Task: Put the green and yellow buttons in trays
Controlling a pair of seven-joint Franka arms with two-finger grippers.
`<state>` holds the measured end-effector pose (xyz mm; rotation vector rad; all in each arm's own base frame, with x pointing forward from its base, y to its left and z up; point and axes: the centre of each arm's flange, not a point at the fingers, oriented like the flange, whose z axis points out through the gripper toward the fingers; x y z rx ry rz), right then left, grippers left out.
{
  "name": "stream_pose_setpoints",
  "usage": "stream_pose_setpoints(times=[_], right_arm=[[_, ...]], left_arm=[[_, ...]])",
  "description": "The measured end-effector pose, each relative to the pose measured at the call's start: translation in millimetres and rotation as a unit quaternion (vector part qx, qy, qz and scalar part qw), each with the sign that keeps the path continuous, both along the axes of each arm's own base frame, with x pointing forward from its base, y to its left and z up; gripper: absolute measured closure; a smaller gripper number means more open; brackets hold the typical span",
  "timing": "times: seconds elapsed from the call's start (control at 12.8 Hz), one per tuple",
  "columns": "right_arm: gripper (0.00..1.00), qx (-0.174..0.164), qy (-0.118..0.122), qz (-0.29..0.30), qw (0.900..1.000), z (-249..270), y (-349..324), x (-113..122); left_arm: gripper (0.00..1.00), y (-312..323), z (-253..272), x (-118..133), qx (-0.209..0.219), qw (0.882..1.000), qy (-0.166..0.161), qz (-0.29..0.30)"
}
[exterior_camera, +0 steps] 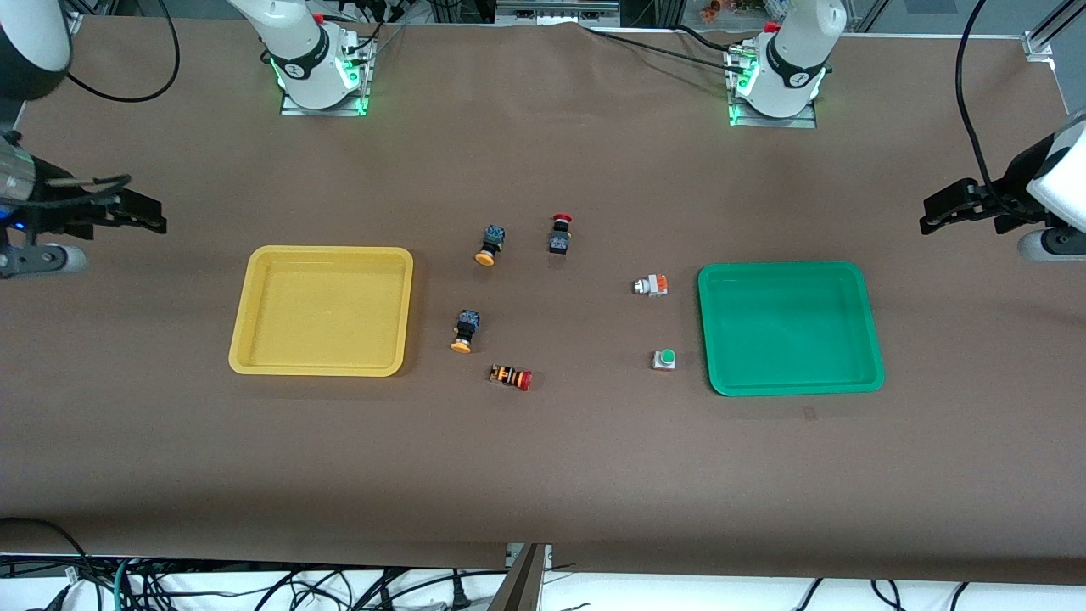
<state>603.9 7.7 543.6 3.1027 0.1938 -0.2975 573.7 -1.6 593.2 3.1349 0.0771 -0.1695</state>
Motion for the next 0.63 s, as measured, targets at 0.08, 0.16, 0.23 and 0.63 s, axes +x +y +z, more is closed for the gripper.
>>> stream_pose_setpoints(times=[0.08, 0.16, 0.23, 0.63], right_arm=[[0.0, 0.007, 0.008, 0.006, 1.0, -21.1, 8.9, 9.6], [0.0, 0.024, 0.015, 0.012, 1.0, -45.9, 24.2, 20.0], [0.0, 0.035, 0.022, 0.007, 0.999, -71.2, 45.4, 28.6], [0.0, 0.024, -0.006, -0.099, 0.995, -202.2, 222.7, 39.4]], left_arm=[[0.0, -2.6, -6.4, 2.1, 0.001, 1.0, 0.007, 0.01], [0.0, -8.3, -15.1, 5.6, 0.003, 0.999, 0.015, 0.029], [0.0, -17.5, -25.4, 9.5, 0.008, 0.998, 0.024, 0.058], [0.0, -85.3, -100.8, 39.3, 0.047, 0.972, 0.056, 0.223]])
